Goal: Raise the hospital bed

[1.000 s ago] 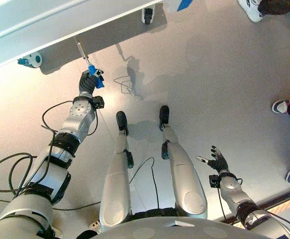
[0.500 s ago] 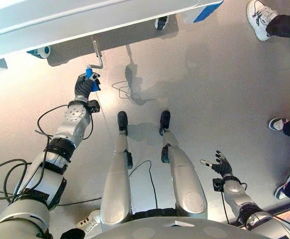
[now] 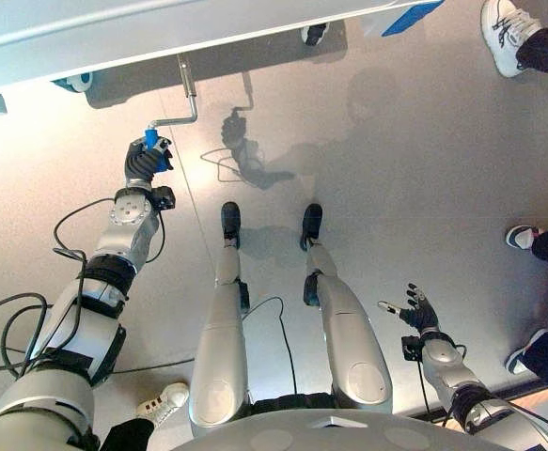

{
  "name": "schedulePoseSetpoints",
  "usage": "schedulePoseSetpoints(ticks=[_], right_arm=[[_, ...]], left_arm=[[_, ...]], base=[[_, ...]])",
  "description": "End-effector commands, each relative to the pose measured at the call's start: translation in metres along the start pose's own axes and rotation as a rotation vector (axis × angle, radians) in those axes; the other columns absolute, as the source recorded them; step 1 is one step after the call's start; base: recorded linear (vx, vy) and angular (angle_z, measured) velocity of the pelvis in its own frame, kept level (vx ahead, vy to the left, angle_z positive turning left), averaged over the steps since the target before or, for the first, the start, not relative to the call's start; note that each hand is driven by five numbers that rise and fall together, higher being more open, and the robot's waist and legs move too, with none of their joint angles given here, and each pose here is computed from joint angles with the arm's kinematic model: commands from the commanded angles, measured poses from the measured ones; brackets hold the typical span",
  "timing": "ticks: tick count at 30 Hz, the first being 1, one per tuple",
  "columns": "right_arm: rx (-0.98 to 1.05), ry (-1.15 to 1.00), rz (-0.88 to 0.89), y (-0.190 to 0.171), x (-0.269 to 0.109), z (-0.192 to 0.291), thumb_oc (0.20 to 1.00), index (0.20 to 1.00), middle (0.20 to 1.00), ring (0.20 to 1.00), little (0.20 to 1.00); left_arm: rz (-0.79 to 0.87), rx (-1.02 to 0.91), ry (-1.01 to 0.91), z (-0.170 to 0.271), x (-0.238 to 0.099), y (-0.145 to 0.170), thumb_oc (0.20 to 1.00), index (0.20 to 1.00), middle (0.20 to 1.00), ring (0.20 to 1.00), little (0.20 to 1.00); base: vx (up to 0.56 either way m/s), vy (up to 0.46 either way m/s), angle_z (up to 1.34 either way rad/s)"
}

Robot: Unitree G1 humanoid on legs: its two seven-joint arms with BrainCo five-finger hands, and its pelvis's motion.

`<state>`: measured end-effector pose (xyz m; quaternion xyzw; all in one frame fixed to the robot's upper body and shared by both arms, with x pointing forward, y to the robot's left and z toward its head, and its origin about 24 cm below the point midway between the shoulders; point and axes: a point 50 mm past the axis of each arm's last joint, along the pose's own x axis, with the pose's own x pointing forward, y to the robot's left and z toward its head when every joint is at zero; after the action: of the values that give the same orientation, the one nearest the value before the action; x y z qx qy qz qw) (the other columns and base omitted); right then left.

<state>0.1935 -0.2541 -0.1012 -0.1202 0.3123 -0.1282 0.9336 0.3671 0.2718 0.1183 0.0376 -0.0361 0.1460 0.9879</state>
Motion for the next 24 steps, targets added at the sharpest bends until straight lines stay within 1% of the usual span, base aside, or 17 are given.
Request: schedulePoseSetpoints(ticks=[1,6,12,24], right_arm=[[0.006,0.012,-0.022,-0.008,-0.003,-0.005,1.000,1.000,1.000,1.000,1.000],[0.016,-0.007,-0.012,-0.004,-0.004,-0.002,1.000,1.000,1.000,1.000,1.000],[0.015,-0.060,0.007,0.001,-0.003,0.008,1.000,1.000,1.000,1.000,1.000],[-0.005,-0.161,0.045,0.008,-0.008,0.023,1.000,1.000,1.000,1.000,1.000]], left_arm=[[0.205,0.052,-0.088,0.041,0.015,0.060,0.200,0.200,0.200,0.200,0.200],[0.243,0.060,-0.061,0.043,0.019,0.063,0.200,0.200,0.200,0.200,0.200],[0.276,0.113,-0.027,0.045,0.023,0.066,0.200,0.200,0.200,0.200,0.200],[0.274,0.167,-0.014,0.053,0.031,0.047,0.200,0.200,0.200,0.200,0.200]], base=[[0.00,0.000,0.00],[0.00,0.006,0.00],[0.02,0.019,-0.10],[-0.01,-0.006,-0.10]])
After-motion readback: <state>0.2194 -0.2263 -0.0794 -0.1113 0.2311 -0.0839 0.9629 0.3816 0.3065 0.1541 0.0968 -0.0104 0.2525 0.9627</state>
